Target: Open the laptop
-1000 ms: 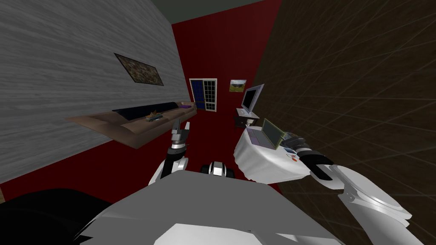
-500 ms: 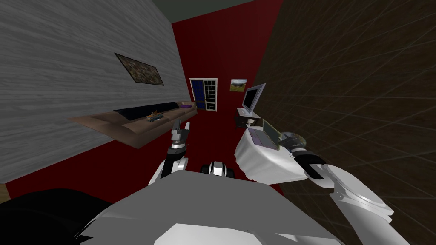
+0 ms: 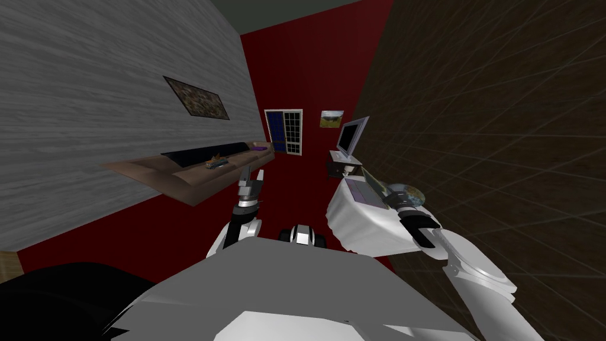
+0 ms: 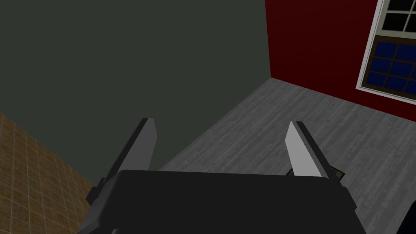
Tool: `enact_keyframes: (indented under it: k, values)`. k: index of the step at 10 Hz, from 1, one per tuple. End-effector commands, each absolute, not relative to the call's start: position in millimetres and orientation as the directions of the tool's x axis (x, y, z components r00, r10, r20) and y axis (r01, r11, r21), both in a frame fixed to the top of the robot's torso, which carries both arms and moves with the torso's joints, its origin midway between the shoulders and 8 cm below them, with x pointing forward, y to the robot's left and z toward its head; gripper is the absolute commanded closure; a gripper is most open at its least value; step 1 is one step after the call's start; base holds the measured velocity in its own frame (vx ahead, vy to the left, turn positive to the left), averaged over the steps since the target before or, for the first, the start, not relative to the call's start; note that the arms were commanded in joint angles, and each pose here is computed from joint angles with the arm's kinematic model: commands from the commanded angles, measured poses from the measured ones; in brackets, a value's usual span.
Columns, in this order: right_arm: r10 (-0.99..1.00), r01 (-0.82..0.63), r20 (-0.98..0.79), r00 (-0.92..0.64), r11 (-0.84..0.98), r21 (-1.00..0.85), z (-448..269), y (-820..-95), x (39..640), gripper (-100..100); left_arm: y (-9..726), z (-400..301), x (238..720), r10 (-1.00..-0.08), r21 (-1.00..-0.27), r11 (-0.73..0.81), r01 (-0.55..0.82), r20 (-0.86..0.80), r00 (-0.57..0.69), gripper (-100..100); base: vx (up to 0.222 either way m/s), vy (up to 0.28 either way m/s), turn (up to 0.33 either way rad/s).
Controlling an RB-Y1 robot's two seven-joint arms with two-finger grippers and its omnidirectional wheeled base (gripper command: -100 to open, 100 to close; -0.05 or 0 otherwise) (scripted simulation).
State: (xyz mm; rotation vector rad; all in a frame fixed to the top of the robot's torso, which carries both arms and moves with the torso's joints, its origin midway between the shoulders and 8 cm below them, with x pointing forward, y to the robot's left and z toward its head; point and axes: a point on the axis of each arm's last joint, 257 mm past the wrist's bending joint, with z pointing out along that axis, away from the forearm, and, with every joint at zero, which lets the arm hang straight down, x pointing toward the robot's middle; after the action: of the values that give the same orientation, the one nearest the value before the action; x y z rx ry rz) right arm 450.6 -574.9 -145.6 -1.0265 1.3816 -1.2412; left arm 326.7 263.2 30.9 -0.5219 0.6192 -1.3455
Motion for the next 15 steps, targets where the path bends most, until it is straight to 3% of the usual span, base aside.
enact_keyframes:
  k: [1, 9, 14, 15]
  values:
    - [-0.983, 0.003, -0.054, -0.177, 0.054, -0.999, -156.3, -564.4, 451.4, 100, 263.2, 30.9, 326.7, -0.988, -0.670, 0.156, 0.726, -0.110, 0.111, 0, -0.009, -0.013, 0.016]
    - [-0.970, -0.030, 0.150, -0.193, -0.147, -0.989, -178.6, -526.6, 456.5, 100, 263.2, 30.9, 326.7, -0.988, -0.670, 0.156, 0.726, -0.110, 0.111, 0, -0.006, -0.013, 0.014]
    - [-0.970, -0.037, 0.175, -0.171, -0.172, -0.984, -199.5, -501.3, 468.2, 100, 263.2, 30.9, 326.7, -0.988, -0.670, 0.156, 0.726, -0.110, 0.111, 0, -0.001, -0.019, -0.059]
    - [-0.970, -0.038, 0.168, -0.175, -0.164, -0.986, -186.0, -520.9, 466.3, -100, 263.3, 30.9, 326.7, -0.988, -0.670, 0.156, 0.726, -0.110, 0.111, 0, 0.000, 0.029, -0.021]
